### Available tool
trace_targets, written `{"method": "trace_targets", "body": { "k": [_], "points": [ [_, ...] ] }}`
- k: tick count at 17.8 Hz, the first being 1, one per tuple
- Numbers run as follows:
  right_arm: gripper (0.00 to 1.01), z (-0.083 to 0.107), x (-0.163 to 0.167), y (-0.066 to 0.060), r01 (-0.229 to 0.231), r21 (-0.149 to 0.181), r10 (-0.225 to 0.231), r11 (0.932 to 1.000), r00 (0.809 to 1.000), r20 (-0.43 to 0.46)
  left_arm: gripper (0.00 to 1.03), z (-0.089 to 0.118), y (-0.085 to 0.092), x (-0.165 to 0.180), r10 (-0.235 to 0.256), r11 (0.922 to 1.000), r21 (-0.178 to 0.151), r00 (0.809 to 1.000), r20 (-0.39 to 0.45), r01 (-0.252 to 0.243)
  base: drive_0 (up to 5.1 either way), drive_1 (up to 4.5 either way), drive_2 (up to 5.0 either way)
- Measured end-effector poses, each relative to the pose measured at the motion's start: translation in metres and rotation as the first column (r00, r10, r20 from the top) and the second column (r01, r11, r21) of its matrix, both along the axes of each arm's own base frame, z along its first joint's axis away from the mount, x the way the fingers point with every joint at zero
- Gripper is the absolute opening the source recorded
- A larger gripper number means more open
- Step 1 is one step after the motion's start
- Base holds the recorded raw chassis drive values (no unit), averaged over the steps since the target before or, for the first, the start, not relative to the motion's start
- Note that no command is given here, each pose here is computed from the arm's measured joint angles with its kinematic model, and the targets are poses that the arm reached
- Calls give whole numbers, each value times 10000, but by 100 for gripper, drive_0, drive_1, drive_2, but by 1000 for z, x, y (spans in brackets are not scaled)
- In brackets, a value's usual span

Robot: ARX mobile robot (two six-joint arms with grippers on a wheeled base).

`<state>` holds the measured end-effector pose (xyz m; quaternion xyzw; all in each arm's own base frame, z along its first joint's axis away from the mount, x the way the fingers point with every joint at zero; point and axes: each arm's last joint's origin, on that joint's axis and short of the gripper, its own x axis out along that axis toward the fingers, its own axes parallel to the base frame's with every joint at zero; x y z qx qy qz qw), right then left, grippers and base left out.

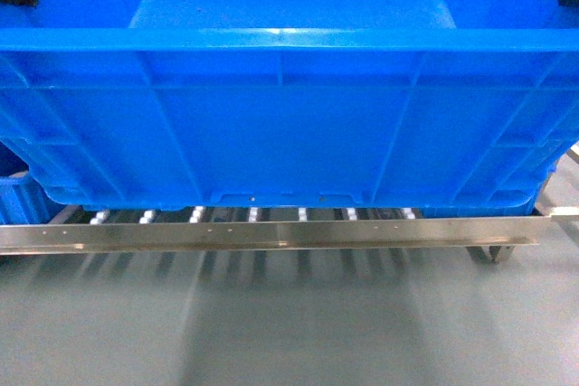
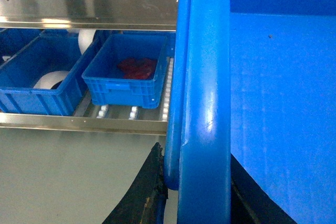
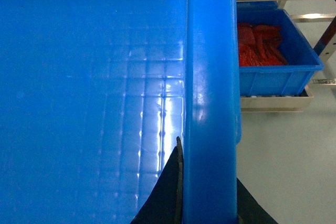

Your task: Place box next to blue box on left shelf

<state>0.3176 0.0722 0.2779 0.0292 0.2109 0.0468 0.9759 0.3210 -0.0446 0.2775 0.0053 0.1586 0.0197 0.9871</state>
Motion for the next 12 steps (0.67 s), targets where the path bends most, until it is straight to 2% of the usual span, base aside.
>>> {"method": "trace_targets", "body": {
  "k": [12],
  "points": [
    [7, 0, 0, 0, 2, 3, -2, 10000, 10000, 0, 19, 0, 0, 0, 0, 10000, 2, 10000, -15, 0, 0, 0, 0]
  ]
}}
